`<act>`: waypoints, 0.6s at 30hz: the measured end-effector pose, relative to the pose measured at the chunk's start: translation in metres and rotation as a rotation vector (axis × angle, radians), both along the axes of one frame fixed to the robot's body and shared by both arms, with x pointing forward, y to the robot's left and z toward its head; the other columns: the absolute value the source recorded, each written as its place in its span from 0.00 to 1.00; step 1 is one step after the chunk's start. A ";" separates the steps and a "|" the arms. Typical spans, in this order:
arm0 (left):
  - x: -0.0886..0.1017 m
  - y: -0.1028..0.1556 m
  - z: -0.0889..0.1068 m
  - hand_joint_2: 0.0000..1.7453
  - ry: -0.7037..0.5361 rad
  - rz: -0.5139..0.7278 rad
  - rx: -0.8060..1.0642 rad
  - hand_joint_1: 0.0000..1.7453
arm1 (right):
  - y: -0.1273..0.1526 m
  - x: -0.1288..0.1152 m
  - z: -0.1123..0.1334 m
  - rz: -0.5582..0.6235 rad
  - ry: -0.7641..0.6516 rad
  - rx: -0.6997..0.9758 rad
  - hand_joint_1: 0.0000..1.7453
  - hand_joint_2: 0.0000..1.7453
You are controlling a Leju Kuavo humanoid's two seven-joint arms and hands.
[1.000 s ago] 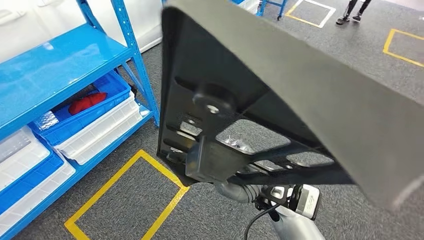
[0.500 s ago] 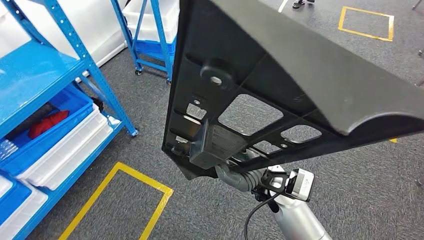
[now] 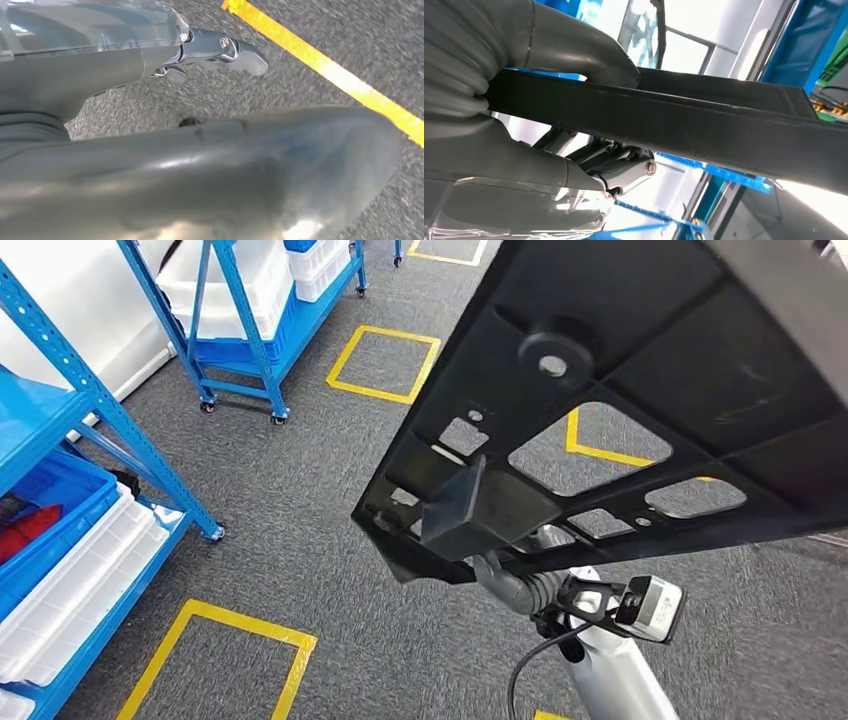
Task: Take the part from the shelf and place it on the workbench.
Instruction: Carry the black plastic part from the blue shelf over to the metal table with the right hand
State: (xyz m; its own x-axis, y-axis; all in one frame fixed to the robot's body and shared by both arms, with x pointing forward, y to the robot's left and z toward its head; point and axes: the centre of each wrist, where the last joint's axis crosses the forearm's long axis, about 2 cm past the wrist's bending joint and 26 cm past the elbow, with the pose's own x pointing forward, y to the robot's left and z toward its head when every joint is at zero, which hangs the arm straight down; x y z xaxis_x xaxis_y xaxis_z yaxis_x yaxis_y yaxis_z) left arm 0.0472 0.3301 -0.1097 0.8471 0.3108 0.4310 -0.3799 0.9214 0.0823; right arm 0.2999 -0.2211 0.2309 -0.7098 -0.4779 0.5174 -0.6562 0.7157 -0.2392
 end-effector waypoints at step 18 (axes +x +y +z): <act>0.002 0.008 0.001 0.00 0.036 -0.044 0.005 0.00 | -0.018 -0.027 -0.010 -0.060 0.013 0.031 1.00 1.00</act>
State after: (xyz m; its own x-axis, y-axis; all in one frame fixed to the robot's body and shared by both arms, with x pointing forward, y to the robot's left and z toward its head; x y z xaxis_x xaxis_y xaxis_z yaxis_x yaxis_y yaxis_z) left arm 0.0493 0.3381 -0.1088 0.8749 0.2709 0.4015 -0.3358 0.9366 0.1000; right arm 0.2726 -0.2386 0.2212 -0.7314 -0.4504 0.5120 -0.6144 0.7610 -0.2083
